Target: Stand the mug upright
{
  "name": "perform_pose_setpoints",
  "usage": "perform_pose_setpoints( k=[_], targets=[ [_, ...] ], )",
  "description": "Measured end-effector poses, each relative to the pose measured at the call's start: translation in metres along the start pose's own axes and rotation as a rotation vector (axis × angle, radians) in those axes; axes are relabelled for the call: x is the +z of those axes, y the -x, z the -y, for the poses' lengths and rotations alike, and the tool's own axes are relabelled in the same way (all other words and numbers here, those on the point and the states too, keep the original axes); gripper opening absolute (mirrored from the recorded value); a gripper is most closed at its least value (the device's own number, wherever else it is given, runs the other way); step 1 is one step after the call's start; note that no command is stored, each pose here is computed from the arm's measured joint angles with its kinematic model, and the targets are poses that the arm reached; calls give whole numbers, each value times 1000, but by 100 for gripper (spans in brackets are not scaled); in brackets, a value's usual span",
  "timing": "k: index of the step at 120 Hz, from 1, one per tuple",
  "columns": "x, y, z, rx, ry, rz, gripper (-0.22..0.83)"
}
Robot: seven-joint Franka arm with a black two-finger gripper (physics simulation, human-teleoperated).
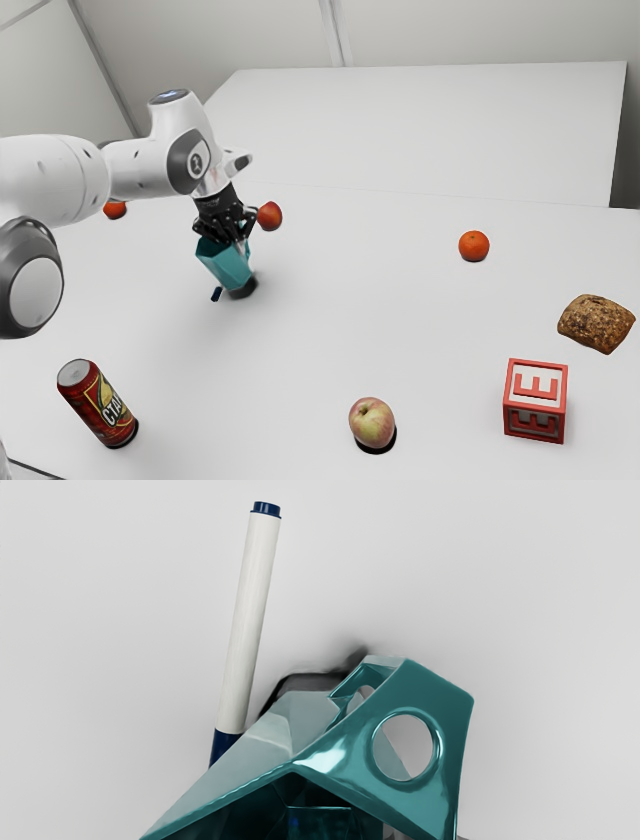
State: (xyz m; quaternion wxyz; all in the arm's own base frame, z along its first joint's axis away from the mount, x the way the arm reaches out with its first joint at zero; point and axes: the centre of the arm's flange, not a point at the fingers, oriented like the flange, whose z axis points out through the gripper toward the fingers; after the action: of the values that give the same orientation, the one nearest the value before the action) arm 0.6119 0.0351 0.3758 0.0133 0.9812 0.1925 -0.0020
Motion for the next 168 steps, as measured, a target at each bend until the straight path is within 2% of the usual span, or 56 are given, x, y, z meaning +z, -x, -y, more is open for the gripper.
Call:
perform_pose_setpoints(
  k=[36,104,122,133,149,168],
  targets=[
    [14,6,-3,-55,-30,61,-16],
    [33,3,-11,-97,-73,90,-16],
    [31,2,-12,-100,-68,87,18],
    [30,1,-12,-102,-65,85,33],
    [22,-3,-16,-97,-58,70,46],
    [13,-5,-20,-90,-55,62,54]
  ],
)
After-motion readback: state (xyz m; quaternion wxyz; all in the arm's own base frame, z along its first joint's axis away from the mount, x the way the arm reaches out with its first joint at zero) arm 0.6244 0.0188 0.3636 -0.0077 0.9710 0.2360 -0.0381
